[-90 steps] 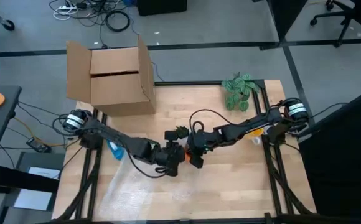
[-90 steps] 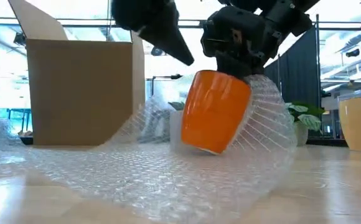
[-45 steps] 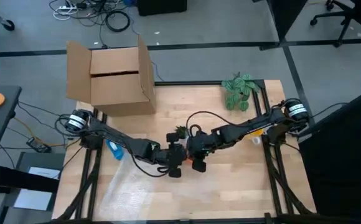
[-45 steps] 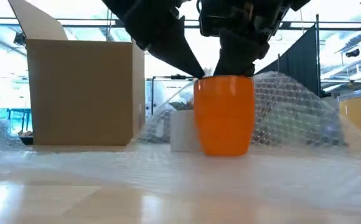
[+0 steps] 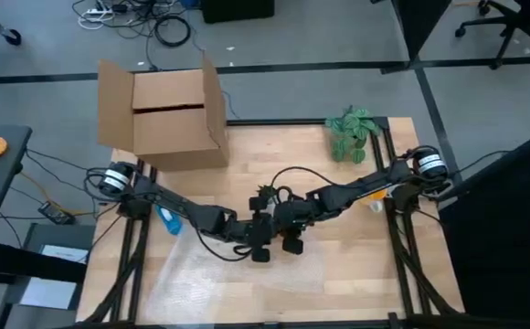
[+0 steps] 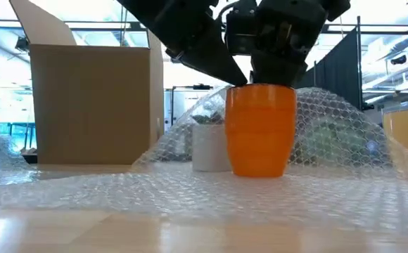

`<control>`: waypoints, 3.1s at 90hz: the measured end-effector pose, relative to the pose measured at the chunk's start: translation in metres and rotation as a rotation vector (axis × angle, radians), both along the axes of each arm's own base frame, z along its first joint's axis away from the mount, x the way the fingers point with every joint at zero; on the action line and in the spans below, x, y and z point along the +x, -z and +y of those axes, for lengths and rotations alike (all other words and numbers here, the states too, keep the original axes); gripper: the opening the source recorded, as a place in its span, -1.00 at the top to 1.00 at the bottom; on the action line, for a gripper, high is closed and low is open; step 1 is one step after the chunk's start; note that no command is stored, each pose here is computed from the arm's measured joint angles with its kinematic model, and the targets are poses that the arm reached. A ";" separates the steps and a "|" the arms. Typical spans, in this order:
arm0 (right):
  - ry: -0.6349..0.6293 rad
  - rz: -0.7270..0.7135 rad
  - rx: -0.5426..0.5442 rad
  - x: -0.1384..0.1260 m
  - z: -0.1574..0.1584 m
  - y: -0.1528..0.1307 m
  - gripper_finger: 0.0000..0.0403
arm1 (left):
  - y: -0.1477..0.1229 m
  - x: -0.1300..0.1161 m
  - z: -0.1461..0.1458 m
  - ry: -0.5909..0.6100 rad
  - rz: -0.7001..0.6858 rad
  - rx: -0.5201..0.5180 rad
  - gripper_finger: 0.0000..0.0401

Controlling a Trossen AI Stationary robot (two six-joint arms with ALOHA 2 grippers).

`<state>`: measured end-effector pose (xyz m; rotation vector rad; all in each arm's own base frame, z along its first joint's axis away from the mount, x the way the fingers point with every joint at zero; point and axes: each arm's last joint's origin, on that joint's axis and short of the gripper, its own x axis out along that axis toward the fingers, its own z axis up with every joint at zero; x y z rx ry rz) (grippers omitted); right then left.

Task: Wrap mug
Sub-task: Wrap the orange mug with the transparent bubble wrap

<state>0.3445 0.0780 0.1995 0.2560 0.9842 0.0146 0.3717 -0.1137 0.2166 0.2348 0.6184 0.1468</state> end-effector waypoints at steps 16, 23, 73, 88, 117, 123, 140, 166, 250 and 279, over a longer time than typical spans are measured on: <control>-0.001 0.007 0.006 0.000 0.000 -0.002 0.65 | -0.001 0.001 0.001 -0.002 -0.016 -0.005 0.53; -0.003 0.018 -0.001 0.000 0.002 -0.006 0.57 | 0.003 0.003 0.001 -0.004 -0.006 -0.001 0.53; 0.031 0.144 -0.101 -0.002 0.009 -0.053 0.57 | 0.011 0.007 -0.001 -0.002 -0.001 0.008 0.53; 0.070 0.121 -0.190 -0.001 0.006 -0.052 0.70 | 0.009 0.006 0.001 -0.014 0.002 0.033 0.53; 0.064 0.113 -0.183 -0.004 0.018 -0.053 0.97 | 0.005 0.005 0.000 -0.007 0.006 0.047 0.52; 0.057 0.119 -0.181 -0.005 0.020 -0.054 0.96 | 0.005 0.005 0.000 -0.005 0.005 0.047 0.52; 0.054 0.088 -0.169 -0.008 0.028 -0.061 0.99 | 0.001 -0.002 -0.002 0.006 0.024 0.058 0.53; 0.064 0.069 -0.257 -0.011 0.037 -0.057 1.00 | -0.001 -0.010 -0.007 0.014 -0.044 0.018 0.60; 0.033 -0.033 -0.171 -0.005 0.045 -0.049 0.72 | 0.001 -0.005 -0.010 0.014 -0.132 -0.035 0.63; 0.035 -0.075 -0.155 -0.019 0.044 -0.079 0.51 | 0.017 0.000 -0.011 0.012 -0.090 -0.021 0.63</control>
